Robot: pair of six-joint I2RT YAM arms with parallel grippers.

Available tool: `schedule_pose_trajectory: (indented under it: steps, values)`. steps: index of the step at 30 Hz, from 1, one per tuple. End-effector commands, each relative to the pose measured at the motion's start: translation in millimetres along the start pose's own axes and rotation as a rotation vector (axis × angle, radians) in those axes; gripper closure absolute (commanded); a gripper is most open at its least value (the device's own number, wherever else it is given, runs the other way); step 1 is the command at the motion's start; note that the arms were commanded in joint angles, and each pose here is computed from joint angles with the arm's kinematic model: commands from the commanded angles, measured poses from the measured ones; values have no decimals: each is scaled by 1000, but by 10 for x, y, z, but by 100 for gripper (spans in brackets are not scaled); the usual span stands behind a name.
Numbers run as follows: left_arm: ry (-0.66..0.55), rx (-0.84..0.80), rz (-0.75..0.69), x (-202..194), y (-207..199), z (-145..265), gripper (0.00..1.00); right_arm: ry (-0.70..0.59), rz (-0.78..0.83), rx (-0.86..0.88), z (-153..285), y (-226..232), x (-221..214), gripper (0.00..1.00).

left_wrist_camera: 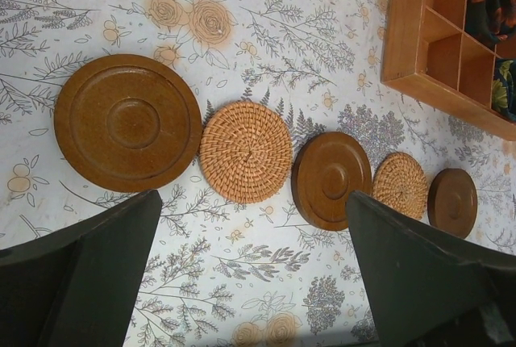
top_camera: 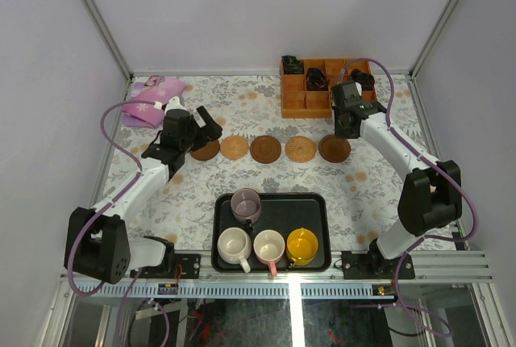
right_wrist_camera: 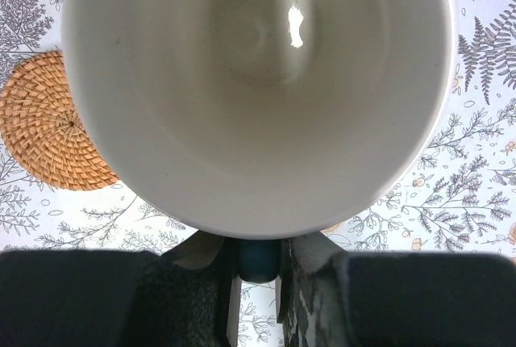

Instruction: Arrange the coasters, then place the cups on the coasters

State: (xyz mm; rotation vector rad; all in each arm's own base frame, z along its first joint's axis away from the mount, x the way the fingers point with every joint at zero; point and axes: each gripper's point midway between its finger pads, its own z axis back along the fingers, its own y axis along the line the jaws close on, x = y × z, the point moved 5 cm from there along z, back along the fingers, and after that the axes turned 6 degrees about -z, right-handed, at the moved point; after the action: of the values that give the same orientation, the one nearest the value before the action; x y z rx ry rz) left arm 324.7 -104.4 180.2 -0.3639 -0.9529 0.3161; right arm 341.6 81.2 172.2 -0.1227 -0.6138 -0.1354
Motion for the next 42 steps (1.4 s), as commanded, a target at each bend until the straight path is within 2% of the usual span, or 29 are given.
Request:
schedule_pose_trajectory:
  steps: [1,13,28,42]
  values:
    - [-76,-20,-9,181,-60,-34,2,-91,-17,33,162,0,209,100]
    - [-108,-3,2,286,-77,-41,2,-68,26,52,28,53,208,100]
    - [-120,3,6,324,-78,-88,2,-62,-21,74,-54,-23,241,100]
    - [-68,3,9,319,-68,-252,2,54,-39,166,-108,34,-107,100]
